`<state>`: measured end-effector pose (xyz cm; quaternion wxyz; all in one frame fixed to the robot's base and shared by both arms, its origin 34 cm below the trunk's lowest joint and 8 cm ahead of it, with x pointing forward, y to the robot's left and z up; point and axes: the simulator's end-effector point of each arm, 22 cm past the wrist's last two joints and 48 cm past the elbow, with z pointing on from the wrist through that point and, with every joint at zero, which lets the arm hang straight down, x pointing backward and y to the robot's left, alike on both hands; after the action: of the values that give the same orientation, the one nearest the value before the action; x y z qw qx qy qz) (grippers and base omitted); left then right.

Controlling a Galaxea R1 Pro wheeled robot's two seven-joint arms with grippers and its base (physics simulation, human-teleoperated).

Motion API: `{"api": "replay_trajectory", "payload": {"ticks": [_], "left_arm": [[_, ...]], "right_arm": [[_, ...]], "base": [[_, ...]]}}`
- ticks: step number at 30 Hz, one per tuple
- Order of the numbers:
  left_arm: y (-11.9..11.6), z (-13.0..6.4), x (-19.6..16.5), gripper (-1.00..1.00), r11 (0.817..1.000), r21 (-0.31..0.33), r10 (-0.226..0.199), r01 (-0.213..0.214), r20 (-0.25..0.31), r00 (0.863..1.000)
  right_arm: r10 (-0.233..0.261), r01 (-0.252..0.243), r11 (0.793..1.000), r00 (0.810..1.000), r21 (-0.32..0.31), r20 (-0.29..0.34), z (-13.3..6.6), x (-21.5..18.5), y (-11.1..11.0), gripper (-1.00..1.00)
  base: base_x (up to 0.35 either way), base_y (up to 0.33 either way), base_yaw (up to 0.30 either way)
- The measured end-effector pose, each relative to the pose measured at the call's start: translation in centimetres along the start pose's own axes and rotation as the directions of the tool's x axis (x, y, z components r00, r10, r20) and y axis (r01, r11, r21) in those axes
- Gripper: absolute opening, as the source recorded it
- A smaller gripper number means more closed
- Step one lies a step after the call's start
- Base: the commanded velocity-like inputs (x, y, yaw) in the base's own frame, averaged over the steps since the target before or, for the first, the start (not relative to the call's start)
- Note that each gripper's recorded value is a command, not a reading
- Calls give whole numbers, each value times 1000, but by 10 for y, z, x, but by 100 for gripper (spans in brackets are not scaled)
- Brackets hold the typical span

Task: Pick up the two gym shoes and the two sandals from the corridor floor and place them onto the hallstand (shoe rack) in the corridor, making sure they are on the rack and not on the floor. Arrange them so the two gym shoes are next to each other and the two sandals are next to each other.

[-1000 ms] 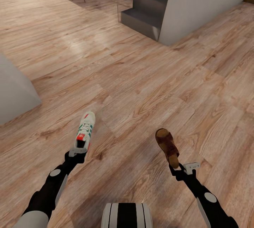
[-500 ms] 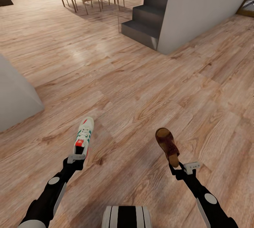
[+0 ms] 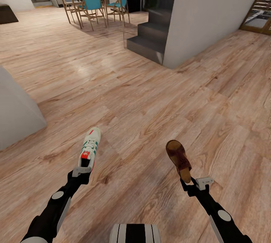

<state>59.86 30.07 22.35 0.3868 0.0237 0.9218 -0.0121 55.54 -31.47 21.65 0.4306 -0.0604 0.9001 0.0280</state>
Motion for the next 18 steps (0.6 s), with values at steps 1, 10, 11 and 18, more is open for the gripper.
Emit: {"api": "replay_trajectory", "payload": {"ticks": [1, 10, 11, 18], "left_arm": [[-1, -2, 7, -100, 1000, 3, 0, 0, -12, 1000], [-2, -16, 44, -100, 1000, 2, 0, 0, -10, 1000], [4, -20, 53, -100, 1000, -31, -1, 1, 2, 1000], [10, -41, 70, -100, 996, -88, -6, 10, 53, 999]], "right_arm": [[5, -5, 1000, 1000, 18, -12, -2, 6, -4, -100], [3, 0, 981, 1000, 195, -15, -36, 31, -36, -100], [-8, 7, 981, 1000, 193, 6, -51, 41, -31, -100], [-10, 5, 983, 1000, 182, 30, -78, 63, -19, -100]], "base": [[0, 0, -13], [0, 0, -2], [0, 0, 0], [0, 0, 0]]}}
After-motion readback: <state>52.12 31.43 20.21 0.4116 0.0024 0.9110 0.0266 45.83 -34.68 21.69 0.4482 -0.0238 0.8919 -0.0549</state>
